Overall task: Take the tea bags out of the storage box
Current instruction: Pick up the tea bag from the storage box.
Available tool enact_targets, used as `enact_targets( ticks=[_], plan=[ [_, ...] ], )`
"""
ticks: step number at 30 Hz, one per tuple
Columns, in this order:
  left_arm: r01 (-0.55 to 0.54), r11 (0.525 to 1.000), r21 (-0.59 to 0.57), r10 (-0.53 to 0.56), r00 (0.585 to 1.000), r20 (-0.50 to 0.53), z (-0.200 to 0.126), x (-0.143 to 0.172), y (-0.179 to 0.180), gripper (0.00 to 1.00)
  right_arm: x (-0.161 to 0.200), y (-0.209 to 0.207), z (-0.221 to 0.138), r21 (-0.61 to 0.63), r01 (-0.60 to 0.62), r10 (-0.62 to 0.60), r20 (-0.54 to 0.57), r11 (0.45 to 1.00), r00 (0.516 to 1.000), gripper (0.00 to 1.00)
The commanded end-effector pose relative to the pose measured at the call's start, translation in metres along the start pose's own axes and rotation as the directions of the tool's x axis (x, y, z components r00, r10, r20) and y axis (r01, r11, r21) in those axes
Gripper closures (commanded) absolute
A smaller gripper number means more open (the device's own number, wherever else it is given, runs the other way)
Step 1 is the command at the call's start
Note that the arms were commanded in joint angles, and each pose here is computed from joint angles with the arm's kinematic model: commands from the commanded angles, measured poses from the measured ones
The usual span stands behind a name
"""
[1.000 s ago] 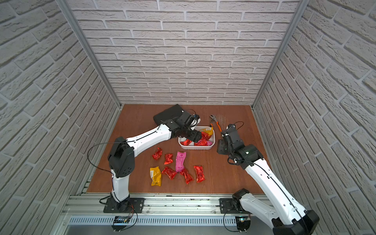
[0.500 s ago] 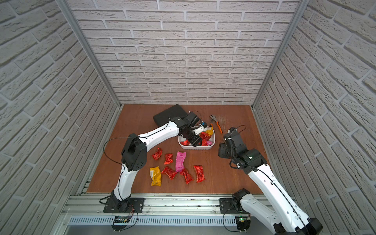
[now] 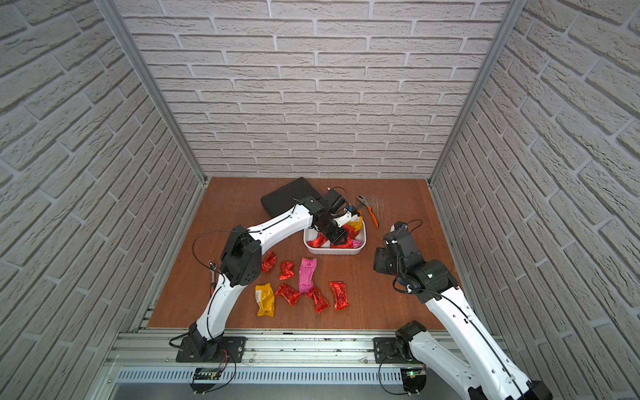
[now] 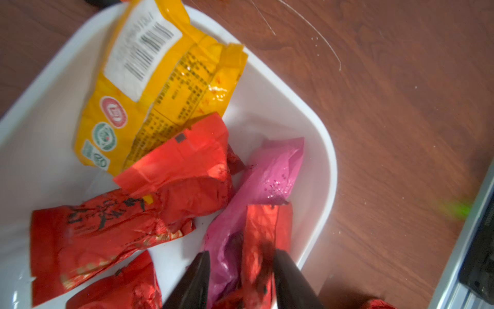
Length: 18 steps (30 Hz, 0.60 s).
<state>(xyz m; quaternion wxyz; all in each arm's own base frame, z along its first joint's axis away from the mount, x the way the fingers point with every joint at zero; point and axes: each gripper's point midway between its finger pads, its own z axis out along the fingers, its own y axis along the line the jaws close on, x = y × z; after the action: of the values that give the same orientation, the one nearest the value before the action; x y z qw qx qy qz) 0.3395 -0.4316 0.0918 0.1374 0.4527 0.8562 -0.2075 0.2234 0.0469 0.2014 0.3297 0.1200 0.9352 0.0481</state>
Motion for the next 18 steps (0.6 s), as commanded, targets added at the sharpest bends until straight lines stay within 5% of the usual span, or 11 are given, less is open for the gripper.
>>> enact_targets(
  ticks=[1, 11, 18],
  plan=[
    [0.043, 0.998, 0.053, -0.040, 0.998, -0.043, 0.007, 0.008, -0.003, 0.60, -0.002, -0.009, -0.005, 0.026, -0.023, 0.022, 0.028, 0.999, 0.999, 0.38],
    [0.042, 0.996, 0.079, -0.042, 0.999, -0.001, -0.004, -0.007, -0.009, 1.00, -0.002, -0.015, -0.015, 0.023, -0.042, 0.040, 0.060, 0.999, 0.997, 0.39],
    [0.039, 0.998, 0.039, -0.042, 0.997, 0.071, -0.036, -0.022, -0.009, 1.00, -0.006, -0.009, -0.017, -0.006, -0.046, 0.046, 0.065, 0.999, 0.997, 0.39]
  ],
)
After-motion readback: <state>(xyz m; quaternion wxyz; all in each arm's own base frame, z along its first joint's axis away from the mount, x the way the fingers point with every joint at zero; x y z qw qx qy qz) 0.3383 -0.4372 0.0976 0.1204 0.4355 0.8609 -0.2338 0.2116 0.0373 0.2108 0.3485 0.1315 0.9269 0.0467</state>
